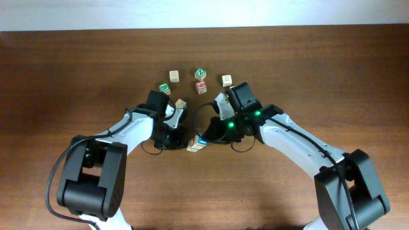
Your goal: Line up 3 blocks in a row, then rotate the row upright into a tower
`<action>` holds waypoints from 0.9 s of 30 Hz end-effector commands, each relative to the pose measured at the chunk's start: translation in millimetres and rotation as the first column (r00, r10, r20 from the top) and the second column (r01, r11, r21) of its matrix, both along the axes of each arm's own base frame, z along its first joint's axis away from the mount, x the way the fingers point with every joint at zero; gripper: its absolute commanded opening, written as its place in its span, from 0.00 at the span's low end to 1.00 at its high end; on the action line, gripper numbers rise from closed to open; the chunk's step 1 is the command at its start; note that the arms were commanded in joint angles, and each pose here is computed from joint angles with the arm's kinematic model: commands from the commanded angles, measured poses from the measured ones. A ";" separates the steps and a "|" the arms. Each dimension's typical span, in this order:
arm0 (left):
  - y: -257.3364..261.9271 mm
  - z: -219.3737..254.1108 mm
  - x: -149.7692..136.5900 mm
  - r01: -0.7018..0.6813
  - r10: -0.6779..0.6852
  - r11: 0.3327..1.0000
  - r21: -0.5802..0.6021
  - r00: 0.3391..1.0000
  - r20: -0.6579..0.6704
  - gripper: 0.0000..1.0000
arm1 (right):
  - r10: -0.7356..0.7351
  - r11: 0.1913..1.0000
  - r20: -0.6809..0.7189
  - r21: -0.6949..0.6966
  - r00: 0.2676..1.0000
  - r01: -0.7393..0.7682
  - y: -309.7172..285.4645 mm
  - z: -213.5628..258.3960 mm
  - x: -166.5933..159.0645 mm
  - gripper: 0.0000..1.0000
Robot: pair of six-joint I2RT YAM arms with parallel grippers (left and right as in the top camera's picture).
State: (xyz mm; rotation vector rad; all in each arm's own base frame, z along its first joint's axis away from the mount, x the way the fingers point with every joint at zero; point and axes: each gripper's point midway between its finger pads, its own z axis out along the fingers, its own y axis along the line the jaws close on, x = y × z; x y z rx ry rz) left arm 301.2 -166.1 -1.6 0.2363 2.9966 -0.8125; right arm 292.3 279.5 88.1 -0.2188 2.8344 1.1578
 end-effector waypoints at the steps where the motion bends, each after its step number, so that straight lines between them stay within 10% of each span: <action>1: -24.3 11.3 -9.0 0.054 -0.056 0.992 -0.116 0.998 -0.012 0.00 | 0.016 1.000 -0.018 -0.023 1.000 -0.016 6.1 -8.0 -8.9 0.04; 12: -26.8 11.4 -6.1 0.064 -0.064 0.992 -0.110 0.998 0.009 0.00 | 0.012 0.999 -0.013 -0.030 1.000 -0.012 5.3 -8.5 -7.5 0.04; 22: 25.1 53.2 59.6 -0.075 0.077 0.997 -0.018 0.993 0.092 0.00 | 0.021 1.000 0.043 0.011 0.999 -0.021 14.9 38.8 12.5 0.05; 27: 74.7 168.3 100.4 -0.173 0.122 0.973 0.154 0.948 0.294 0.00 | -0.016 0.994 0.225 -0.102 0.974 0.040 -43.4 131.9 51.0 0.35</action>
